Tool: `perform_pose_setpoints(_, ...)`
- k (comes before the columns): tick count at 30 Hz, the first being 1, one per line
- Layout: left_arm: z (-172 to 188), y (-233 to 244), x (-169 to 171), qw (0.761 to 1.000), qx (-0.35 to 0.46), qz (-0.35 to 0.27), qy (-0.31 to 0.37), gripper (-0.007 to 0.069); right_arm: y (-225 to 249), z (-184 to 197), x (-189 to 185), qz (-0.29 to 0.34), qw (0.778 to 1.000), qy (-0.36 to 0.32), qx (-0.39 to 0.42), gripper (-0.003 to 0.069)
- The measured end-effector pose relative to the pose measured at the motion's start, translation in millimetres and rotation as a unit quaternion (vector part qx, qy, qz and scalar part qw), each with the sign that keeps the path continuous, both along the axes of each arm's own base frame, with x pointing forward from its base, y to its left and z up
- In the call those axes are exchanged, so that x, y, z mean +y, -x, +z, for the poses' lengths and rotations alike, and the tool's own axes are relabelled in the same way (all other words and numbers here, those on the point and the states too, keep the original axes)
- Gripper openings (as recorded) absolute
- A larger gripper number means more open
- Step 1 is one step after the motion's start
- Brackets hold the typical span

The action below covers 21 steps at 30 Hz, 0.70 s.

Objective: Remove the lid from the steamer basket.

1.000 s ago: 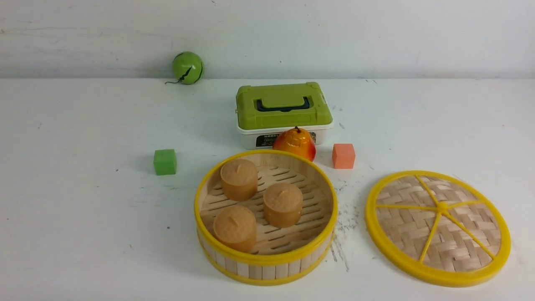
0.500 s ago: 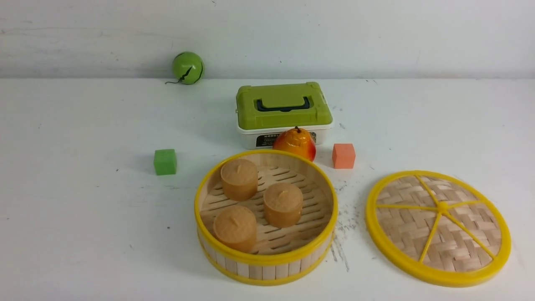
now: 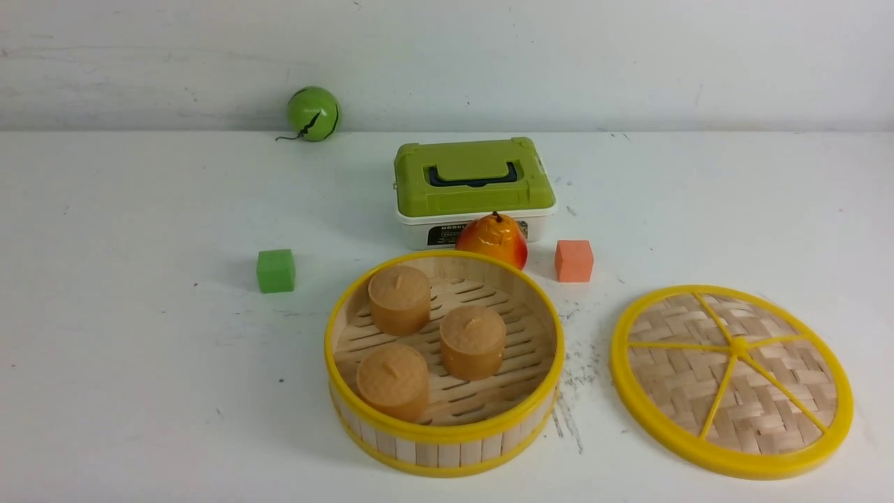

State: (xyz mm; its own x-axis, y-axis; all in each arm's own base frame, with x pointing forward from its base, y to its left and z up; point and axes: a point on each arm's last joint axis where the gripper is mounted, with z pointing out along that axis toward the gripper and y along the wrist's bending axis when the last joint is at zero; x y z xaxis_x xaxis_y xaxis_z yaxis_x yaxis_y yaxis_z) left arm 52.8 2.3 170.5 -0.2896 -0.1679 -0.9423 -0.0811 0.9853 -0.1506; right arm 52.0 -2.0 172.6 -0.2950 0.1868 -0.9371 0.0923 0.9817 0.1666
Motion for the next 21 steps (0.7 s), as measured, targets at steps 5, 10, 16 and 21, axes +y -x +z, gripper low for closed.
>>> perform_pose_setpoints(5,0.0,0.0,0.0,1.0,0.0,0.0,0.0,0.0239,0.0,-0.1,0.0,0.0,1.0,-0.001,0.001,-0.0019)
perform_pose_setpoints(10,0.0,0.0,0.0,1.0,0.0,0.0,0.0,0.0239,0.0,-0.1,0.0,0.0,1.0,-0.002,0.0,-0.0019)
perform_pose_setpoints(16,0.0,0.0,0.0,1.0,0.0,0.0,0.0,0.0239,0.0,-0.1,0.0,0.0,1.0,-0.002,0.0,-0.0019)
perform_pose_setpoints(21,0.0,0.0,0.0,1.0,0.0,0.0,0.0,0.0239,0.0,-0.1,0.0,0.0,1.0,-0.002,0.0,-0.0016)
